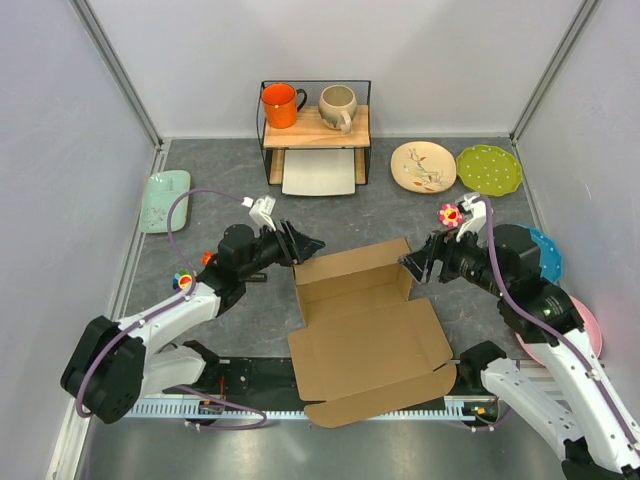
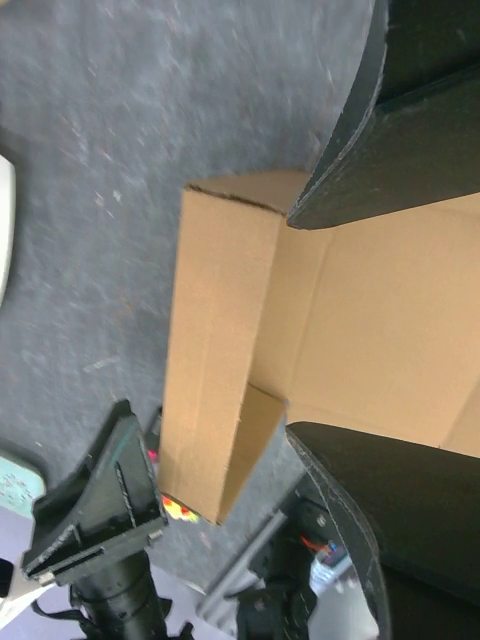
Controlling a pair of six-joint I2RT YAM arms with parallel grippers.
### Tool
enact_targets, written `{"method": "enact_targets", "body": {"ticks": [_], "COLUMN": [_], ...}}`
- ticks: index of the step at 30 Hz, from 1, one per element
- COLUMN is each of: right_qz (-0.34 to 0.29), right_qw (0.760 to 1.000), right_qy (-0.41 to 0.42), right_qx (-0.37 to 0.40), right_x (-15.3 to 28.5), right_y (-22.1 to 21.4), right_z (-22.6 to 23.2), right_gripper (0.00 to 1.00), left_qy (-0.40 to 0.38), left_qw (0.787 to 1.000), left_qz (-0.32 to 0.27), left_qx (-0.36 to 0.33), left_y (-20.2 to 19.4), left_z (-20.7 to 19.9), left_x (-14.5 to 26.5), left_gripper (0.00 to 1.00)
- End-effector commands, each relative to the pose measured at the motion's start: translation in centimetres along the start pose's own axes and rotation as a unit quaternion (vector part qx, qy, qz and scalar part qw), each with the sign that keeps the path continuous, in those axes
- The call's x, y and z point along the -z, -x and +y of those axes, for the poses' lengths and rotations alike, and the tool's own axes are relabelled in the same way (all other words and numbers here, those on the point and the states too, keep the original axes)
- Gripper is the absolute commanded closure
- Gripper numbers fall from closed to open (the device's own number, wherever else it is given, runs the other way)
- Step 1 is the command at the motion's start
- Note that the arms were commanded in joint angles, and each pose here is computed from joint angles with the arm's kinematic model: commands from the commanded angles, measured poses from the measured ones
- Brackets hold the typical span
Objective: Fold the paper box
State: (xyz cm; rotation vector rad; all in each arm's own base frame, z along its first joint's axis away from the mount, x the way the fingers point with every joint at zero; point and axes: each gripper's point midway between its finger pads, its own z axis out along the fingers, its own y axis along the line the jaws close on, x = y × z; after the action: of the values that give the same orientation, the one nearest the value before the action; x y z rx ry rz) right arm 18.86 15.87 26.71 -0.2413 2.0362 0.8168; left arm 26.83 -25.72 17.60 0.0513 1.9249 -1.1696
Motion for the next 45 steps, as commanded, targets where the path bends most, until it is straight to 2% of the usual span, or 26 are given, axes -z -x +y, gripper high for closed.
{"method": "enact_targets", "body": {"ticks": [1, 5, 9, 14, 15, 18, 22, 26, 31, 35, 40, 45], "right_qz": [-0.062, -0.100, -0.093, -0.125, -0.131, -0.127, -0.081, -0.019, 0.023, 0.073, 0.075, 0.068], "right_qw": [0.990, 0.976, 0.959, 0.928, 0.916, 0.890, 0.864, 0.835, 0.809, 0.777, 0.764, 0.733], "right_qy": [-0.070, -0.086, -0.098, -0.061, -0.057, -0.025, 0.013, 0.013, 0.025, 0.027, 0.017, -0.043], "right_qx": [0.110, 0.176, 0.249, 0.346, 0.375, 0.437, 0.497, 0.549, 0.587, 0.625, 0.641, 0.675], "right_x": [0.8, -0.6, -3.8, -6.9, -6.9, -7.0, -6.7, -6.2, -6.1, -7.4, -9.0, -10.4], "right_y": [3.3, 5.7, 6.8, 9.3, 9.7, 8.8, 5.2, 1.5, -1.5, -5.1, -6.1, -5.7], "right_z": [-1.8, -1.7, -1.0, 3.7, 4.5, 7.2, 9.4, 8.8, 8.8, 7.5, 7.6, 6.7], "right_gripper": [0.15, 0.10, 0.09, 0.10, 0.09, 0.09, 0.09, 0.09, 0.09, 0.09, 0.10, 0.15], "left_qy": [-0.023, -0.018, -0.016, -0.015, -0.014, -0.013, -0.013, -0.013, -0.011, -0.011, -0.013, -0.017], "left_qw": [0.999, 0.999, 1.000, 1.000, 1.000, 1.000, 1.000, 0.999, 0.999, 0.999, 0.999, 0.999], "left_qz": [-0.007, -0.003, 0.001, 0.007, 0.006, 0.006, 0.016, 0.016, 0.015, 0.011, 0.011, 0.014], "left_qx": [-0.028, -0.029, -0.024, -0.021, -0.021, -0.020, -0.022, -0.029, -0.038, -0.038, -0.038, -0.038], "left_y": [1.3, 1.1, 0.8, 0.5, 0.4, 0.5, 0.4, 0.7, 1.1, 1.5, 1.5, 1.6], "left_z": [-1.5, -1.1, -0.9, -0.6, -0.6, -0.6, -0.6, -0.7, -0.9, -1.0, -1.0, -1.2], "left_x": [-0.4, -0.5, -0.7, -1.0, -0.9, -1.1, -1.4, -1.6, -1.7, -1.7, -1.7, -1.9], "left_gripper": [0.37, 0.37, 0.37, 0.37, 0.37, 0.37, 0.37, 0.37, 0.37, 0.37, 0.37, 0.37]}}
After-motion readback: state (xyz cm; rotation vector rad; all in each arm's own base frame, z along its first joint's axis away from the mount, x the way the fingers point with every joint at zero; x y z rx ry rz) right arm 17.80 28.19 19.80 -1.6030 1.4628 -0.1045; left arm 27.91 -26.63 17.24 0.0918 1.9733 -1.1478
